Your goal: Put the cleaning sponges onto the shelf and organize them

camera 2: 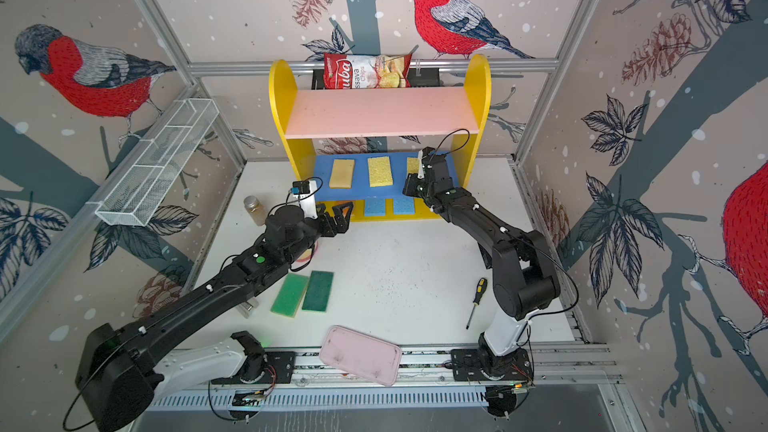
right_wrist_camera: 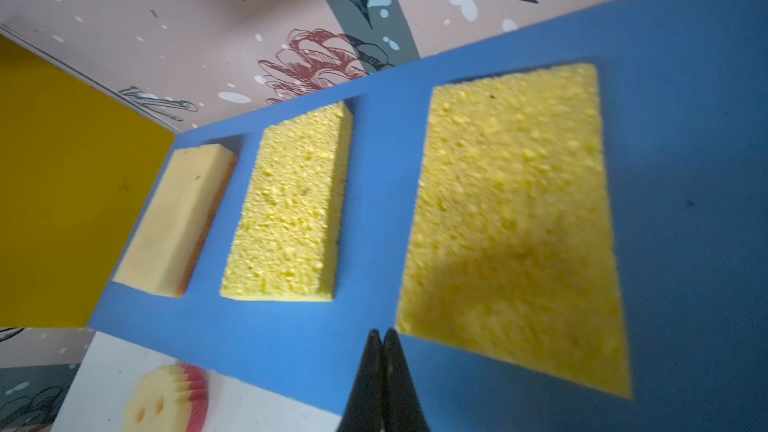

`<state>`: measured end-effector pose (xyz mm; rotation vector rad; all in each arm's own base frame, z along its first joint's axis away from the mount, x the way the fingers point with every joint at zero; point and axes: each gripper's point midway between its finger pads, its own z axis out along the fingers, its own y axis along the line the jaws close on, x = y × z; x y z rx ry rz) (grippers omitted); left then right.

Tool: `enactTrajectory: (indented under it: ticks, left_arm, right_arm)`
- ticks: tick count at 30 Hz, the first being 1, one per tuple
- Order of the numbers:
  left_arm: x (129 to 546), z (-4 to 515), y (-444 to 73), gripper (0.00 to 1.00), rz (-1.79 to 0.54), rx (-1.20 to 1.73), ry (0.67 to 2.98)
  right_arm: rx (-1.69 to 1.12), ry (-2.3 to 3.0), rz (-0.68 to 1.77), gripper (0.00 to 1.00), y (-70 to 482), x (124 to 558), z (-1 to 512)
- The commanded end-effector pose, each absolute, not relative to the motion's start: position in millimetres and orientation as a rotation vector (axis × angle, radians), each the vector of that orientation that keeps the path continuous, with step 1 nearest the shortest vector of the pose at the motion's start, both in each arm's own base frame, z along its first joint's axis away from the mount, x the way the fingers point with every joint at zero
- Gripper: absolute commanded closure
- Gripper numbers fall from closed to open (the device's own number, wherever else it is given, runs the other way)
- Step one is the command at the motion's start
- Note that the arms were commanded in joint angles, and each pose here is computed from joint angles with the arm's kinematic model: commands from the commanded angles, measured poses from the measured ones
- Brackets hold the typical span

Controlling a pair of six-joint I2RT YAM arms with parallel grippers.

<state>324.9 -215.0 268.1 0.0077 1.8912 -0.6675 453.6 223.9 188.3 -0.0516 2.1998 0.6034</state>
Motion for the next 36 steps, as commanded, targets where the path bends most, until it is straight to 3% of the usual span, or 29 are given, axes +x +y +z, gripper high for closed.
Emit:
enactTrajectory:
  ticks: [1,23,31,36]
  left_arm:
    - [327,275,-212,0.02,-0.646,0.004,1.868]
    - [329,269,-216,0.02,-0.656,0.013,1.891]
    - [330,266,-219,0.02,-0.663,0.012,1.895]
    - [330,265,-219,0.02,-0.666,0.011,1.899]
  right_arm:
    - [0.004,2.203,0.588,1.00,212,450,184]
    - [0.100,2.241,0.540,1.00,173,461,163]
    - [0.034,2.180,0.625,0.99,201,451,196]
    - [-0.024,2.164,0.655,0.92,222,459,216]
